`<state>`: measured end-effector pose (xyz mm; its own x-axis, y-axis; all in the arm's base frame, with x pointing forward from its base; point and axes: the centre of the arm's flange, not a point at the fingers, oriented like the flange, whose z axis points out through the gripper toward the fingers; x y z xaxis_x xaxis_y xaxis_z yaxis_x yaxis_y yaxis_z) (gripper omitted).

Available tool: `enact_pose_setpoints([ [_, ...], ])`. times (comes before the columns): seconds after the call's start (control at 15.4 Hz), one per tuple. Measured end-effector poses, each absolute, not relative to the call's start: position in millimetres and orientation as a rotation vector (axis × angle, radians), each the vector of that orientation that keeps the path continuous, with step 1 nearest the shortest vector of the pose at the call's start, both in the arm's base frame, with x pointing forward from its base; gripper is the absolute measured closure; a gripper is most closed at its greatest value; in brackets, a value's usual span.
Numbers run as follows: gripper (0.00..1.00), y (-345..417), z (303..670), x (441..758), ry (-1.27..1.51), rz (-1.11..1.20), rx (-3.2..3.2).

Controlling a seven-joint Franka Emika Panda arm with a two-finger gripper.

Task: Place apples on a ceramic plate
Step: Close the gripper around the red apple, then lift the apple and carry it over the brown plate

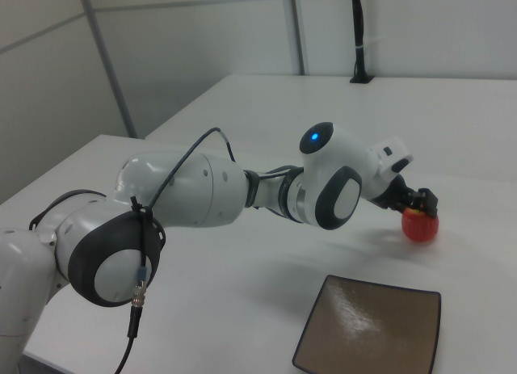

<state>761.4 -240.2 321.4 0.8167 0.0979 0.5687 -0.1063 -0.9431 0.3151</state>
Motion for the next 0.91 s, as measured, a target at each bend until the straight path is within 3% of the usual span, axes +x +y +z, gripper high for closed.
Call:
enact_pose_setpoints([
  [0.39,0.35,-235,339,763,0.010,0.886,2.650],
  [0.72,0.35,-212,424,753,-0.026,0.994,2.626],
  [0.91,0.35,-196,474,737,-0.082,0.946,2.672],
])
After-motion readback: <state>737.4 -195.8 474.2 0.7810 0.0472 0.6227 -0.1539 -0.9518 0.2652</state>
